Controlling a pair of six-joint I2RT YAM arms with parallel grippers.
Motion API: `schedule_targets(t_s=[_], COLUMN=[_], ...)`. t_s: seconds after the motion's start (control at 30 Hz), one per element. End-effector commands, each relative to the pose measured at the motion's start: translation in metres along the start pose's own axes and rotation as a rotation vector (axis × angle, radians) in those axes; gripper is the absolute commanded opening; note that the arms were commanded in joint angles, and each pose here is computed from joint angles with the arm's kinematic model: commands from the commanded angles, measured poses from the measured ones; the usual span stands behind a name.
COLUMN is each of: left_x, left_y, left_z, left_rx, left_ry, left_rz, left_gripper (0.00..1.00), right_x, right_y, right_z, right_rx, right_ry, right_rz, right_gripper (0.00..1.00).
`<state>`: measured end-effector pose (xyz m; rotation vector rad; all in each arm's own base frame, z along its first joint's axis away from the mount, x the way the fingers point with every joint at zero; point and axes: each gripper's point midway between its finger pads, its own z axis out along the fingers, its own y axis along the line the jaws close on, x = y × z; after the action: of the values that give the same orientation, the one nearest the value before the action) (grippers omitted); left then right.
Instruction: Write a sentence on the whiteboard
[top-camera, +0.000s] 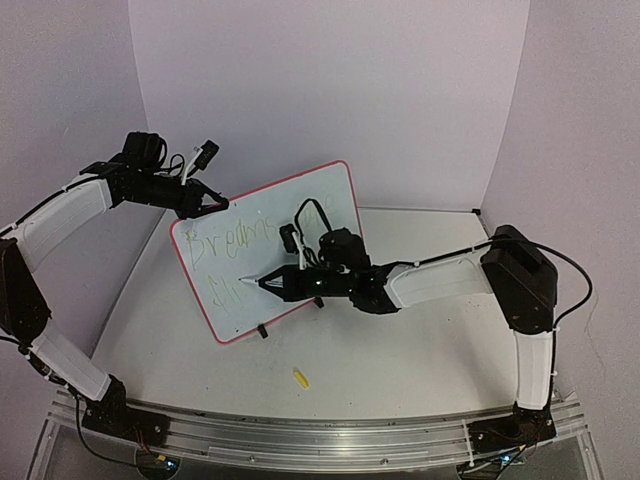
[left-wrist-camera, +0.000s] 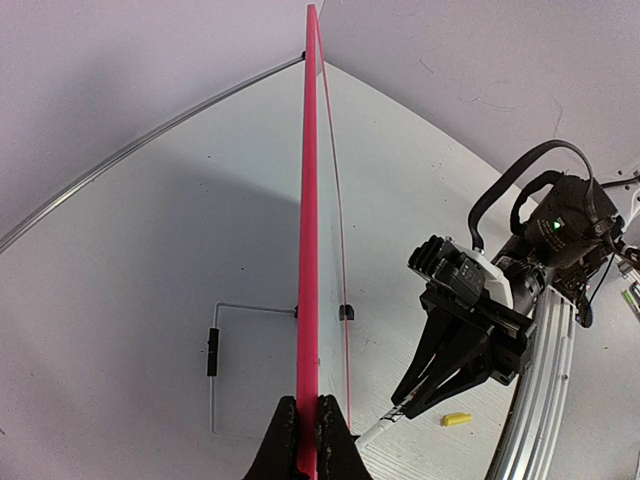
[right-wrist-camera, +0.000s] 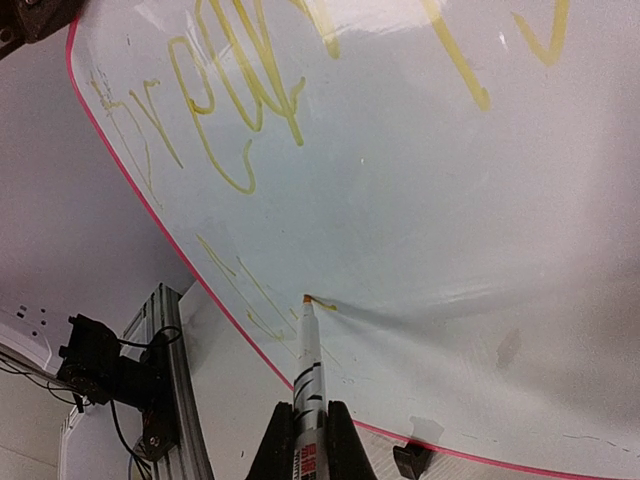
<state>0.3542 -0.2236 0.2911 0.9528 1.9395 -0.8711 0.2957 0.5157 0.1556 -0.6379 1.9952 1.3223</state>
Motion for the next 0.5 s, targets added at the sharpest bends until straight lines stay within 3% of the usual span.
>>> schedule_targets(t_s=[0.0, 0.47], left_x=[0.053, 0.053], left_y=[-0.019, -0.018], left_z=[0.032, 0.032], left_rx=[0.113, 0.113], left_ry=[0.158, 0.160], left_rz=[-0.082, -0.084], left_gripper=[0.00, 0.00], right_x=[-0.002, 0.022], right_y=[-0.007, -0.019], right_z=[0.004, -0.002], right_rx=[0.011, 0.045], right_ry=[-0.010, 0.052], right_rz=[-0.009, 0.007], right_gripper=[0.00, 0.00])
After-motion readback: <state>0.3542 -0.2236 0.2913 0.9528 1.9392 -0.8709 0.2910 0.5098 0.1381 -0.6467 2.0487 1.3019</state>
